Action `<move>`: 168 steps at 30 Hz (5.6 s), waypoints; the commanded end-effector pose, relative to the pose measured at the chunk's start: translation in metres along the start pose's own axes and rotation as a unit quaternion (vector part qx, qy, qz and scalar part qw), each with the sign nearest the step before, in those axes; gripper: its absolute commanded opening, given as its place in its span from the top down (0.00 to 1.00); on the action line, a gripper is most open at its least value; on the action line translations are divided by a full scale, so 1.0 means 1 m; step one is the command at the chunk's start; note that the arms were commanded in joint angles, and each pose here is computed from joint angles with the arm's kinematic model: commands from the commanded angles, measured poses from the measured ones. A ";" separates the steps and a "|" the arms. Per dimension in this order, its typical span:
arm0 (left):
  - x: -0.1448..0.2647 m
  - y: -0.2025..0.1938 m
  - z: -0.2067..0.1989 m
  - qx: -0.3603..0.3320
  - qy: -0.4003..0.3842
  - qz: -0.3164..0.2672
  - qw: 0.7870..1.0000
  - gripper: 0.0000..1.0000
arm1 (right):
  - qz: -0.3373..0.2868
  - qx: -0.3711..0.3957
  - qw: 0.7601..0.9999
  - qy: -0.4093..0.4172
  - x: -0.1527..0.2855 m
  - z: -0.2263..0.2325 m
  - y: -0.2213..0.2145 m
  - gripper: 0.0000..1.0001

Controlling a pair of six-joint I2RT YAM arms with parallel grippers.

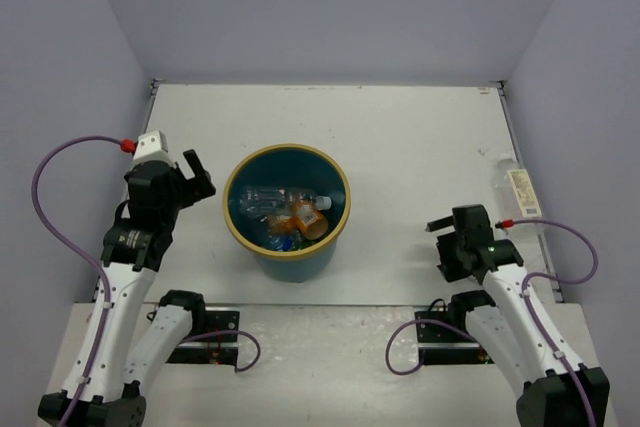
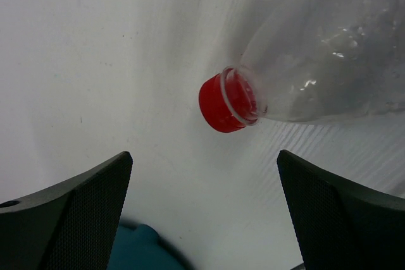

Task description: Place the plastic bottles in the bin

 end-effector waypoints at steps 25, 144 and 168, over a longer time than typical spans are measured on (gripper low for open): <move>-0.004 0.006 0.010 0.005 0.027 -0.037 0.999 0.00 | -0.141 -0.221 0.956 -0.130 -0.018 -0.051 0.030 0.26; -0.010 0.016 0.017 0.032 0.095 -0.041 0.994 0.00 | -0.188 0.323 0.922 -0.102 -0.061 0.194 0.328 0.01; 0.001 0.055 0.002 0.021 0.096 -0.070 0.993 0.00 | -0.073 0.351 0.931 -0.075 -0.143 0.156 0.311 0.36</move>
Point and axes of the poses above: each gripper's point midway between its finger pads, its own x axis back along the fingers, its own z axis along the line the jaws close on, y = z × x, the point moved 4 cm from there along x, back along the fingers, and after that the axes turned 11 degrees about x, right-handed, at the moved point
